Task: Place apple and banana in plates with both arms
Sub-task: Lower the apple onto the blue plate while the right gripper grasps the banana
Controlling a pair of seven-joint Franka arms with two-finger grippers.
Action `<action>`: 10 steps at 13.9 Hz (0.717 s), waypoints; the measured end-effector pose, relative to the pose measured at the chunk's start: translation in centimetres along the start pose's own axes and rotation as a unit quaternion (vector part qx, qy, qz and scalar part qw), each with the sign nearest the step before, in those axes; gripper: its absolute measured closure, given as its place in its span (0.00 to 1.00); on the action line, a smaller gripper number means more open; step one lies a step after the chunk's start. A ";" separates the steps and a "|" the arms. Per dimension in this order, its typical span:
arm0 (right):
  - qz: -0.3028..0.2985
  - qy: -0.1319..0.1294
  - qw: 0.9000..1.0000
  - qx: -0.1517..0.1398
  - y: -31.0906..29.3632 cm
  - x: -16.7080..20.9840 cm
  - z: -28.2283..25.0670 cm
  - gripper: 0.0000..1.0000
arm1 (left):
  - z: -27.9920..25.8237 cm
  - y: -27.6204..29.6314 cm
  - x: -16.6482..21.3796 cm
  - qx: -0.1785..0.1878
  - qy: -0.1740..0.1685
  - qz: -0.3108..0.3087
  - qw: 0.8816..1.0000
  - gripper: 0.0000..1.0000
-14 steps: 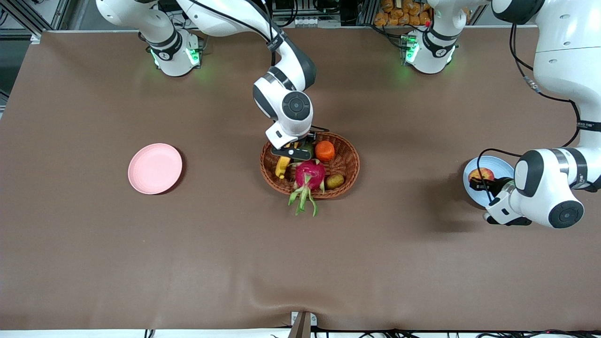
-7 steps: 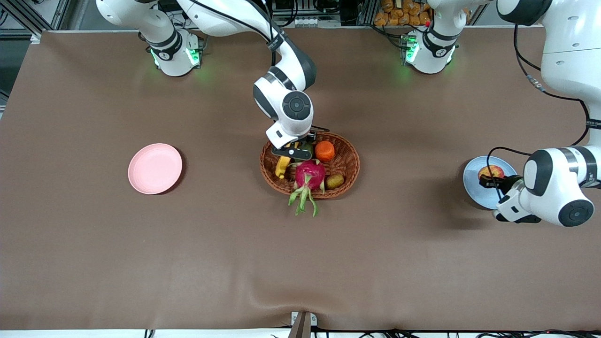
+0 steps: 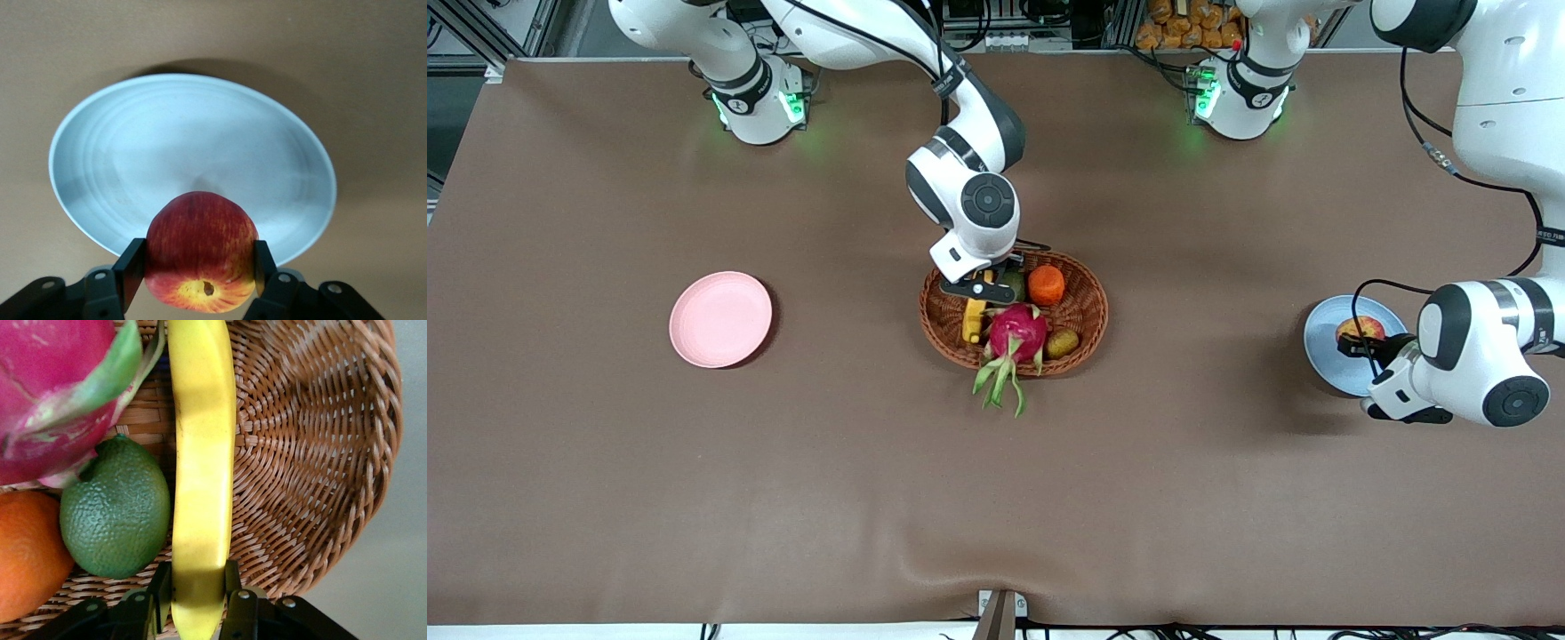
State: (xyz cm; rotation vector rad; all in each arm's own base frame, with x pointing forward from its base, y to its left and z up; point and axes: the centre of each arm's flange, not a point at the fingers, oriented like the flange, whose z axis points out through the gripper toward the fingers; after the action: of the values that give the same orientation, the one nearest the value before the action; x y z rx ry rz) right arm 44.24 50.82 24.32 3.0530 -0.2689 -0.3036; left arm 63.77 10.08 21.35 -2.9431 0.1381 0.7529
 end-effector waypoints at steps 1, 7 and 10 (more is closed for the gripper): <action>0.001 -0.001 1.000 -0.001 0.1 0.1 -0.1 0.63 | 0.4 -0.3 0.1 0.000 0.002 0.002 1.000 0.30; 0.019 -0.021 0.999 -0.018 1.5 2.4 -4.2 0.63 | 1.4 -0.9 0.2 -0.003 0.000 0.006 1.000 0.07; 0.037 -0.027 0.999 -0.012 3.5 4.4 -6.9 0.63 | 1.3 -0.7 0.3 -0.003 0.002 0.008 1.000 0.00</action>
State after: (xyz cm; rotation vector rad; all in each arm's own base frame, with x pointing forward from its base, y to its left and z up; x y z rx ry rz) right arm 49.31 46.84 30.47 3.0052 -0.3775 -0.3832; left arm 63.49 10.94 20.09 -2.9529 0.1603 0.7506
